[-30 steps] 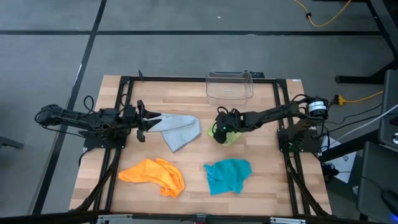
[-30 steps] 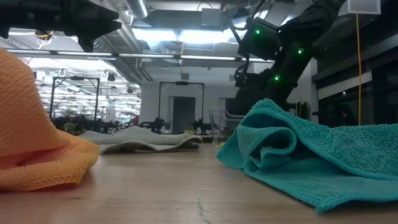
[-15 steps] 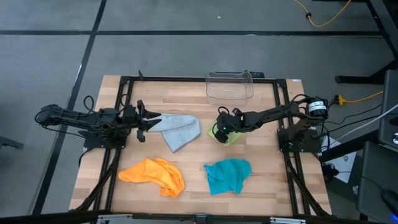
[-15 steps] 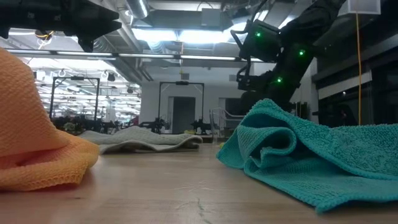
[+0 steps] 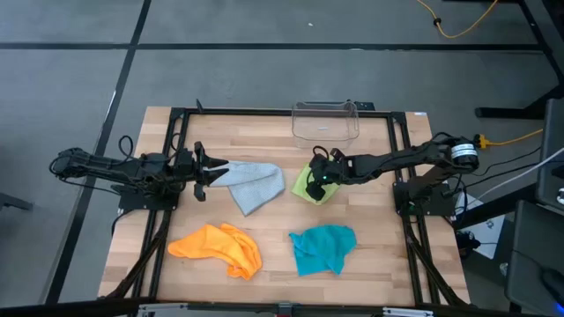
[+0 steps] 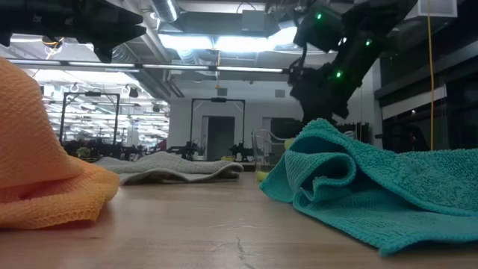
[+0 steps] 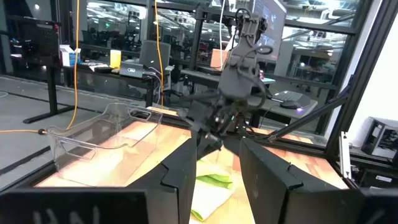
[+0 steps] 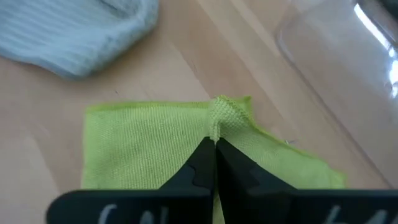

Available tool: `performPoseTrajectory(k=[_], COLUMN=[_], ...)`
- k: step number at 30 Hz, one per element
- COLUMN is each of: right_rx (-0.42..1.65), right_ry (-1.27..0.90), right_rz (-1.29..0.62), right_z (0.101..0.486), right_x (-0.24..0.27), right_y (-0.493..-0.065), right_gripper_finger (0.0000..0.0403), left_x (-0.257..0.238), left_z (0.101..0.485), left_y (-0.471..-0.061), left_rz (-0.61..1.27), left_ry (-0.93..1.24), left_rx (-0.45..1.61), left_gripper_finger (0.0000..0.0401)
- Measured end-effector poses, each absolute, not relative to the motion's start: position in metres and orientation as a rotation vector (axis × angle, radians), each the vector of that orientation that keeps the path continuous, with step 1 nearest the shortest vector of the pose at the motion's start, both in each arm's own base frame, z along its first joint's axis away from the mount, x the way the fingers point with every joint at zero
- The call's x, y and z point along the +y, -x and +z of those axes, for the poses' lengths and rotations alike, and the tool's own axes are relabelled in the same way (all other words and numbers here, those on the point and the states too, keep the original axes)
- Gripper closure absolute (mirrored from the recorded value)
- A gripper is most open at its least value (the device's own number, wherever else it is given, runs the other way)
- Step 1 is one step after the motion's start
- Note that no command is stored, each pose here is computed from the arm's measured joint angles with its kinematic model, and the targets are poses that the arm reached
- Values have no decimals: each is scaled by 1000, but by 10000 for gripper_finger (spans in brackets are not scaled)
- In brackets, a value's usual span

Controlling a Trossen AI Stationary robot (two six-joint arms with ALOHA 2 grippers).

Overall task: Fold microfiber towels
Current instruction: Fold the green microfiber towel

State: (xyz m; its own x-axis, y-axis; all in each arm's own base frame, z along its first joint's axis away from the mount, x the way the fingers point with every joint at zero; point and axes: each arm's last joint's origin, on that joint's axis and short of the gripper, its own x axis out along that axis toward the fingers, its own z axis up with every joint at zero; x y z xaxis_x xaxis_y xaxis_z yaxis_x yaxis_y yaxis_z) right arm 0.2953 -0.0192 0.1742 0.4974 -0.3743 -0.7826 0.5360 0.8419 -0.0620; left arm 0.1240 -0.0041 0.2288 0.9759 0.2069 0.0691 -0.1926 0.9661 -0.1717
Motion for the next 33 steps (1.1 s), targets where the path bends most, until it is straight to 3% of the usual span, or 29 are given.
performPoseTrajectory(k=[17,33], right_rx=[749,717], right_ry=[-86,-176], right_rz=[-381,-333], right_z=[197,199], right_x=[23,29], right_y=[-299,-301], right_gripper_finger=[398,386], left_x=[-4,-4], left_z=[229,229], left_y=[-124,-124], left_rz=[203,203], left_ry=[162,165], left_rx=[-86,-86], left_gripper_finger=[286,286])
